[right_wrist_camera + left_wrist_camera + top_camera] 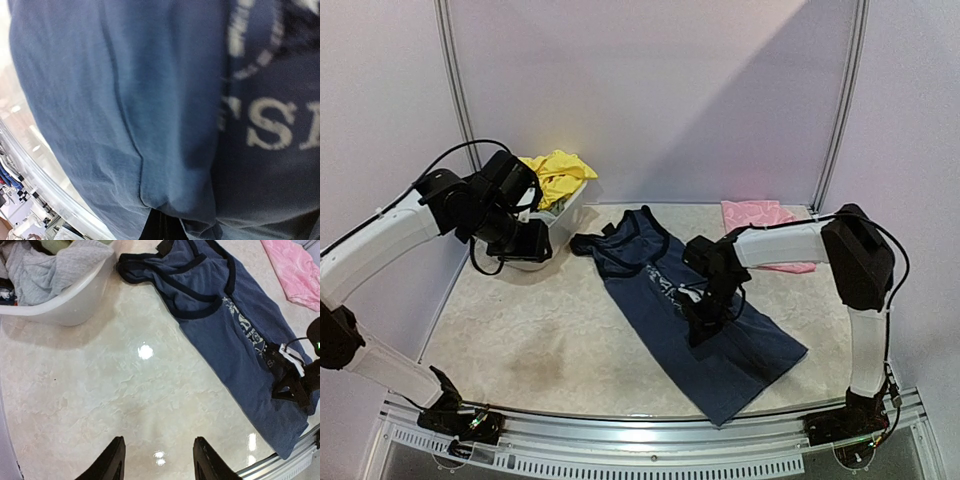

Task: Fold and stack the mixed laundry pile
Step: Rotate the rectangle-folded tank top at the center of the board, then pick up the rectangle-folded tank top from the center of the board.

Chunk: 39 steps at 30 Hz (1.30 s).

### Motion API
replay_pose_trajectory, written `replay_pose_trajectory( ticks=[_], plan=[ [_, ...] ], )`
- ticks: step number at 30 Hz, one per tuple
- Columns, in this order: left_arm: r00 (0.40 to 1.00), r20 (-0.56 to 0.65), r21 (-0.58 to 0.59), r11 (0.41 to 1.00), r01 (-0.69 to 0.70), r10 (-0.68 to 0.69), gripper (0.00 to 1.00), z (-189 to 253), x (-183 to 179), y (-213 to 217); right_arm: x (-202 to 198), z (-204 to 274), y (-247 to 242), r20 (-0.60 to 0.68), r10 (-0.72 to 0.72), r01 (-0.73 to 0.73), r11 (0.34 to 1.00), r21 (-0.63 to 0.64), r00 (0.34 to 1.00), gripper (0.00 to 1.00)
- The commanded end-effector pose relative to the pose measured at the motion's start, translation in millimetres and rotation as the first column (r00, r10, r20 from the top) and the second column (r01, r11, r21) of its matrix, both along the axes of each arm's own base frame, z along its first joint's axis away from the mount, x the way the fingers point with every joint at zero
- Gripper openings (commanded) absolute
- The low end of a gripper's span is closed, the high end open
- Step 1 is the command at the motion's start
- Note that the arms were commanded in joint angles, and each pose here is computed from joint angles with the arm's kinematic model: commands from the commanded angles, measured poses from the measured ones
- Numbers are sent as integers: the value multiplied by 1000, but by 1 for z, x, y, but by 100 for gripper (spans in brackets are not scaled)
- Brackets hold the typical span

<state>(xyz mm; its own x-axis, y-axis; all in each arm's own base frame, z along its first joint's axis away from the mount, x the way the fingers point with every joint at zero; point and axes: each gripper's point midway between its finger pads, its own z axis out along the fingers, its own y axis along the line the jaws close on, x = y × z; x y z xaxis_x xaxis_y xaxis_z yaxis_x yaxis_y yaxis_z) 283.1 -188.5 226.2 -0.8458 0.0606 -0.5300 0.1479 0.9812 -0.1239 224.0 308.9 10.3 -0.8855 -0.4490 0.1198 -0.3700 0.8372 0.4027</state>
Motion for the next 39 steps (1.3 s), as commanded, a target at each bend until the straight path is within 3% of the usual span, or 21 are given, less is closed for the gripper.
replay_pose_trajectory(
  ticks=[1, 12, 13, 15, 17, 24, 27, 35, 39],
  plan=[
    [1000, -26, 66, 998, -2, 4, 48, 6, -26, 27, 6, -24, 51, 20, 6, -6, 1000, -9, 1000, 0],
    [1000, -10, 95, 995, -19, 20, 50, 15, -82, 80, 6, -3, 168, -27, -42, 45, 992, 121, 999, 0],
    [999, -3, 92, 995, -47, 47, 60, 14, -83, 85, 7, 1, 174, -22, -42, 44, 990, 131, 999, 0],
    [986, 15, 72, 983, -167, 166, 95, 7, -88, 100, 11, 11, 181, -7, -44, 44, 988, 149, 999, 0],
    [985, 25, 16, 985, -172, 171, 100, -1, -90, 100, 15, 26, 181, 23, -47, 43, 987, 153, 999, 0],
    [994, -4, -145, 983, -111, 112, 99, -9, -87, 71, 31, 100, 151, 197, -64, 34, 988, 153, 978, 0],
    [996, -87, -208, 978, -33, 15, 86, -20, -94, 46, 29, 118, 123, 216, -120, 87, 984, 157, 969, 4],
    [966, -208, -296, 951, 89, -155, 74, -57, -121, -1, -16, 110, 21, 197, -261, 249, 965, 82, 945, 22],
    [944, -264, -323, 940, 105, -196, 68, -75, -131, -16, -45, 89, -26, 172, -332, 334, 942, 15, 928, 26]
  ],
)
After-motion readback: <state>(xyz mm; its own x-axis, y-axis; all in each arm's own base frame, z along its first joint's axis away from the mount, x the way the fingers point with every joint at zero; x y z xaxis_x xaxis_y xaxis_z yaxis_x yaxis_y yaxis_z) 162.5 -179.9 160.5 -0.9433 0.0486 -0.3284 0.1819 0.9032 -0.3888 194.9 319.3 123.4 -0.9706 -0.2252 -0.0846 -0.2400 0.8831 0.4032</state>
